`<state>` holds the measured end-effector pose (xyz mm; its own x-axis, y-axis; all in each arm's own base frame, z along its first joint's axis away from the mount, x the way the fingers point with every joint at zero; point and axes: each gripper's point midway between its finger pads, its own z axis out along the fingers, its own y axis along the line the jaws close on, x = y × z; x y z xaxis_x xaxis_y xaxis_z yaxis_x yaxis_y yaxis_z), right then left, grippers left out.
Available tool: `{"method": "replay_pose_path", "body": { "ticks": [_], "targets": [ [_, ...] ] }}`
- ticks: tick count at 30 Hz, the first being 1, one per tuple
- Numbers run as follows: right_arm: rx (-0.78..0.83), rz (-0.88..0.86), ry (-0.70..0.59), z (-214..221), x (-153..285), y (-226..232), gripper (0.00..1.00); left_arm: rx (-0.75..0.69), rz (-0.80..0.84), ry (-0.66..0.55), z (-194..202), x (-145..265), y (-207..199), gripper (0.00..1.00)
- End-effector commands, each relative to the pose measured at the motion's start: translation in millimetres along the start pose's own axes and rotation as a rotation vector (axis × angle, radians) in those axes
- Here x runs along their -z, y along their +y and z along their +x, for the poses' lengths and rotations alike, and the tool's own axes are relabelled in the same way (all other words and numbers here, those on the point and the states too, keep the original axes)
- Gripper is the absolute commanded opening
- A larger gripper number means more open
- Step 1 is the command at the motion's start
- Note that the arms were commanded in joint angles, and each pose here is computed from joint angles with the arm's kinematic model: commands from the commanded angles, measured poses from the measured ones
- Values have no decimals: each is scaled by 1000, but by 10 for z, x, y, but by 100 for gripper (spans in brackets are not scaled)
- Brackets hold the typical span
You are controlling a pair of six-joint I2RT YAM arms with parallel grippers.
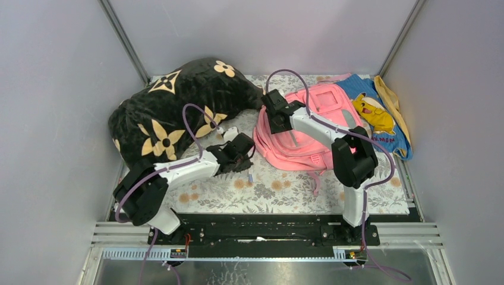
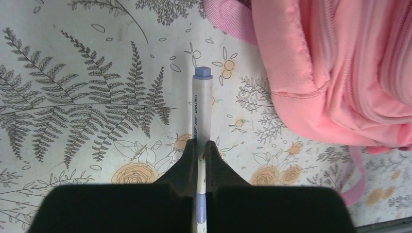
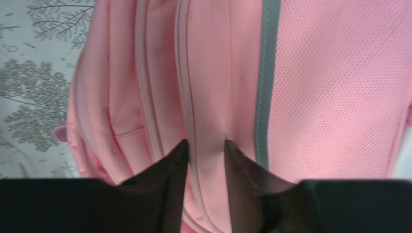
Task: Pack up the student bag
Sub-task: Pick up the stationery from the center of the board, then place the stationery in the student bag.
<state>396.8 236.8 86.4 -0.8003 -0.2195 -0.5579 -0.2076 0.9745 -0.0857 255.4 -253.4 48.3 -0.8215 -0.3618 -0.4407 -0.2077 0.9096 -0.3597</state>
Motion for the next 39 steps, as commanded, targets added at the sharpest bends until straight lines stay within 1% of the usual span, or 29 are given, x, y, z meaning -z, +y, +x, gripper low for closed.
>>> {"method": "replay_pose_path", "body": {
  "ticks": [1, 3, 4, 7, 9, 13, 15, 19, 22, 25, 27, 32, 36, 38, 39],
  "targets": [
    [17, 105, -78, -227, 36, -144, 29, -1, 79, -37, -226, 177, -169, 0],
    [5, 102, -93, -270, 132, -167, 5, -5, 98, -59, -345, 255, -237, 0],
    [-7, 89, -114, -319, 221, -165, 0, -6, 105, -68, -415, 294, -277, 0],
    [-45, 34, -181, -459, 514, -159, 0, -23, 139, -84, -622, 394, -437, 0],
    [-76, 9, -208, -520, 680, -179, 0, -37, 190, -94, -786, 452, -630, 0],
    [-214, -151, -211, -516, 888, -154, 0, -87, 303, -104, -1010, 467, -988, 0],
    [-256, -199, -209, -472, 917, -166, 0, -66, 368, -106, -1129, 421, -1135, 0],
    [-323, -278, -203, -461, 996, -190, 0, -37, 524, -37, -1219, 297, -1494, 0],
    [-323, -288, -195, -460, 1006, -203, 0, -30, 663, -25, -1255, 304, -1793, 0],
    [-318, -280, -182, -439, 998, -232, 0, 0, 676, -18, -1275, 203, -1862, 0],
    [-317, -281, -183, -436, 1002, -237, 0, 12, 674, -40, -1329, 175, -1885, 0],
    [-320, -294, -181, -434, 997, -214, 0, 36, 620, -46, -1404, -21, -1914, 0],
    [-327, -312, -167, -403, 972, -168, 0, 110, 621, -85, -1531, -153, -1981, 0],
    [-332, -328, -161, -378, 967, -143, 0, 108, 577, -119, -1628, -250, -2005, 0],
    [-337, -333, -154, -360, 951, -138, 0, 104, 531, -145, -1683, -335, -1992, 0]
  ]
}}
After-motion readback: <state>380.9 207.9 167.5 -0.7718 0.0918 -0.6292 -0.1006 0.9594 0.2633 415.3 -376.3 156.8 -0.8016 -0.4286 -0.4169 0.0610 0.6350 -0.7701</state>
